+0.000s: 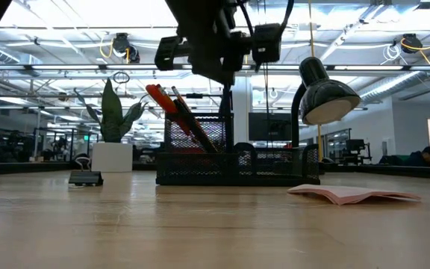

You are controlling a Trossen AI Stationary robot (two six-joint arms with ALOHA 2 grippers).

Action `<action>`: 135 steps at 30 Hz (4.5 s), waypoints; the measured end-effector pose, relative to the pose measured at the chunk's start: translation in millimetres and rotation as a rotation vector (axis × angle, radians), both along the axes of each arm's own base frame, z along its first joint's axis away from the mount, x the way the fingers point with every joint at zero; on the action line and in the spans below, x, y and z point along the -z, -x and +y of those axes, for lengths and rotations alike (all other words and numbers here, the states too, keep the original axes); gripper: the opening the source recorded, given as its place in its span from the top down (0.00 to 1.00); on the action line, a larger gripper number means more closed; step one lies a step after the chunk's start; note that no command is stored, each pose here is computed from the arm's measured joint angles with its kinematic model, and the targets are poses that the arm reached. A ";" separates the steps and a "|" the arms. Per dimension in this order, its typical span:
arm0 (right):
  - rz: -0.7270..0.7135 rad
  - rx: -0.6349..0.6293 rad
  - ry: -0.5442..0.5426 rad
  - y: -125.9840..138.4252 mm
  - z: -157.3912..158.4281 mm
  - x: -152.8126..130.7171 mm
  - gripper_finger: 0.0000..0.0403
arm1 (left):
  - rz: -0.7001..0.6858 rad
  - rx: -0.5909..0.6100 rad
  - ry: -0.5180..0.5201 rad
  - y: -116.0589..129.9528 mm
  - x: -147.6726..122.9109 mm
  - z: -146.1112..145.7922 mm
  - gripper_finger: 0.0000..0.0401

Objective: Pick and place office supplies into organizer
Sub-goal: Put the black pen into the desk organizer, then put the pink sticky notes into the desk organizer

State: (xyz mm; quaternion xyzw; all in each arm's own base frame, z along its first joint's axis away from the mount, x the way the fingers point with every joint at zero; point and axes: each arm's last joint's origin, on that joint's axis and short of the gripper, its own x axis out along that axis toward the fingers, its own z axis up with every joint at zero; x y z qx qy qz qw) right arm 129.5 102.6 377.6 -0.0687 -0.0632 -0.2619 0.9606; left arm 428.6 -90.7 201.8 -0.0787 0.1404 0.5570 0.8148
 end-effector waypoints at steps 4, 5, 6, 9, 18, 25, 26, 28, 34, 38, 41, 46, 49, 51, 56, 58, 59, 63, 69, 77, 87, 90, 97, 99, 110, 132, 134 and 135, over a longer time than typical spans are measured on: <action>0.000 0.000 0.000 0.0 0.0 0.0 0.71 | 0.010 0.001 -0.005 -0.3 0.2 1.0 0.94; 0.001 0.001 0.000 0.0 0.0 0.0 0.71 | 0.008 0.000 -0.009 -0.2 -0.2 1.0 0.94; 0.000 0.001 0.000 0.0 0.0 0.0 0.71 | 0.008 -0.002 -0.013 -0.2 -0.1 1.1 0.94; 0.000 0.001 0.000 0.0 0.0 0.0 0.71 | 0.007 -0.004 -0.021 -0.2 0.0 1.5 0.94; 0.000 0.001 -0.001 0.1 -0.1 -0.1 0.71 | -0.025 -0.026 -0.009 5.1 11.7 1.7 0.94; 0.000 0.000 0.000 0.0 0.0 0.0 0.71 | -0.032 -0.027 -0.007 5.3 12.4 1.5 0.94; -0.001 -0.001 0.000 0.0 0.0 0.0 0.71 | -0.032 -0.027 -0.007 5.3 12.4 1.5 0.94; -0.001 -0.001 0.000 0.0 0.0 0.0 0.71 | -0.032 -0.027 -0.007 5.3 12.4 1.5 0.94; -0.001 -0.002 0.001 0.0 0.0 -0.1 0.71 | -0.034 -0.027 -0.006 5.1 12.4 1.5 0.94; -0.002 -0.002 0.001 0.0 0.0 -0.1 0.71 | -0.034 -0.025 0.001 4.9 12.5 1.3 0.94; -0.002 -0.002 0.001 0.0 0.0 -0.1 0.71 | -0.030 -0.023 0.016 4.8 12.9 1.4 0.94; -0.002 -0.003 0.001 0.0 0.0 -0.1 0.71 | -0.006 -0.010 0.051 4.6 14.4 1.5 0.94; -0.002 -0.003 0.001 0.0 0.0 -0.1 0.71 | -0.018 -0.009 0.050 3.5 14.0 1.3 0.94; -0.002 -0.003 0.000 0.1 0.0 -0.1 0.71 | -0.014 0.000 0.045 2.2 13.6 0.9 0.94; -0.002 -0.003 0.000 0.0 0.0 -0.1 0.71 | -0.007 0.013 0.039 -0.3 12.7 0.9 0.94; -0.002 -0.003 0.000 0.0 0.0 -0.1 0.71 | -0.007 0.013 0.039 -0.3 12.7 0.9 0.94; -0.002 -0.003 0.000 0.1 0.0 -0.1 0.71 | -0.007 0.013 0.039 -0.3 12.7 0.9 0.94; -0.002 -0.003 0.000 0.1 0.0 -0.1 0.71 | -0.005 0.016 0.045 -0.3 12.9 0.8 0.93; -0.002 -0.003 0.000 0.1 0.0 -0.1 0.71 | 0.017 0.027 0.050 -0.3 13.2 0.7 0.93; -0.002 -0.003 0.001 0.0 0.0 -0.1 0.71 | 0.018 0.027 0.051 -0.4 13.3 0.8 0.80; -0.005 -0.003 -0.005 0.0 0.0 -0.1 0.71 | 0.017 0.027 0.051 -0.4 13.0 0.8 0.71; -0.013 -0.006 -0.019 0.0 0.1 -0.1 0.71 | 0.017 0.027 0.052 -0.3 12.7 0.7 0.69; -0.009 -0.007 -0.014 -0.2 0.3 0.4 0.71 | 0.010 0.028 0.053 -0.8 12.4 0.5 0.69; -0.009 -0.007 -0.014 -0.2 0.3 0.4 0.71 | 0.010 0.033 0.052 0.0 9.5 -0.5 0.69; 0.000 -0.006 -0.004 -0.5 0.7 1.0 0.71 | 0.018 0.100 0.017 2.0 -22.4 -2.8 0.69; 0.003 -0.005 0.002 -0.6 0.7 1.0 0.71 | -0.038 0.272 -0.073 40.3 -122.0 -26.2 0.69; 0.003 -0.006 0.002 -0.5 0.6 0.9 0.71 | -0.056 0.304 -0.079 46.7 -132.7 -33.8 0.69; 0.003 -0.006 0.002 -0.5 0.7 0.9 0.71 | -0.066 0.320 -0.079 49.7 -137.5 -37.3 0.69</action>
